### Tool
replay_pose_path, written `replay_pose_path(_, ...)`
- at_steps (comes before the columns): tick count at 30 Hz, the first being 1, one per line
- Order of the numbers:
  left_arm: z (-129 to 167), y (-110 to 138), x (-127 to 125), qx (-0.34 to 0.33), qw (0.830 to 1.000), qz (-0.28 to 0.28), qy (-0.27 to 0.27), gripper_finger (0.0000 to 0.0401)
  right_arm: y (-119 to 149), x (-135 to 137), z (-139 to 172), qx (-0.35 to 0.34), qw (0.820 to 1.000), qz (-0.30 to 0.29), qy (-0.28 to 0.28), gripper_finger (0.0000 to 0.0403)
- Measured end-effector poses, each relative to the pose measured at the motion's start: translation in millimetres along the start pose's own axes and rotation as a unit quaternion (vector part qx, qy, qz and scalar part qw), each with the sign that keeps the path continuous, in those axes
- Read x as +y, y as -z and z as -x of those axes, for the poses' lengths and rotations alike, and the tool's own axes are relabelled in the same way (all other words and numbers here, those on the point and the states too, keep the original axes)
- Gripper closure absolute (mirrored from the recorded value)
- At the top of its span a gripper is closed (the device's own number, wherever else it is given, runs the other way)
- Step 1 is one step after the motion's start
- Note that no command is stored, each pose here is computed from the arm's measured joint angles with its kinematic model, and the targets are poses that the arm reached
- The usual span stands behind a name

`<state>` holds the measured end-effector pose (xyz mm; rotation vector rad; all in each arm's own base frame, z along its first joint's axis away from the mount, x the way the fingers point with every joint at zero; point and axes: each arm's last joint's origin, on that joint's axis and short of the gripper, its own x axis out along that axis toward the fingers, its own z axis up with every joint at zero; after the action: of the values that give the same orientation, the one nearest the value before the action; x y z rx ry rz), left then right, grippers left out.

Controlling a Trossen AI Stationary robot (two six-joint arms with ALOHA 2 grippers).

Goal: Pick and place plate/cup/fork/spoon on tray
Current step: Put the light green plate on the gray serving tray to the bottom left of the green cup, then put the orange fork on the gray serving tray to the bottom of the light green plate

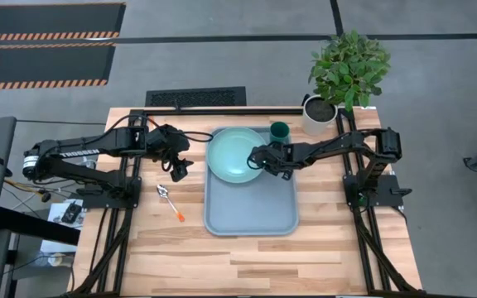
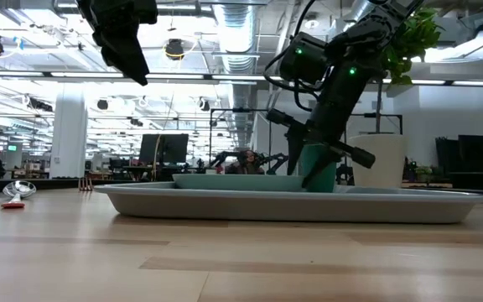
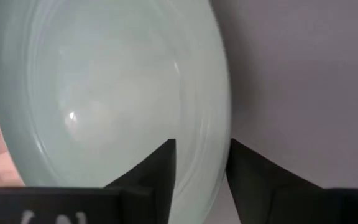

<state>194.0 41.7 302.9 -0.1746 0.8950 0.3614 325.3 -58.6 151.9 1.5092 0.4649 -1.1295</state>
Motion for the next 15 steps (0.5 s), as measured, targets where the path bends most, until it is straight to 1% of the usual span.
replay_pose_path(4,0.0,0.0,-0.2,0.000,1.000,-0.008,0.003,0.0150,0.4,0.3,0.1,0.007,1.000,0.016,-0.001,0.0214)
replay_pose_path(9,0.0,0.0,-0.1,0.000,1.000,-0.009,0.002,0.0150,-1.4,0.6,-0.4,0.014,1.000,0.018,0.001,0.0181)
replay_pose_path(12,0.0,0.0,-0.1,0.000,1.000,-0.008,0.001,0.0150,-3.3,0.8,-0.8,0.020,0.999,0.025,0.002,0.0170)
replay_pose_path(15,0.0,0.0,-0.1,0.000,1.000,-0.008,0.001,0.0150,-5.2,1.9,2.2,0.027,0.999,0.034,0.000,0.0168)
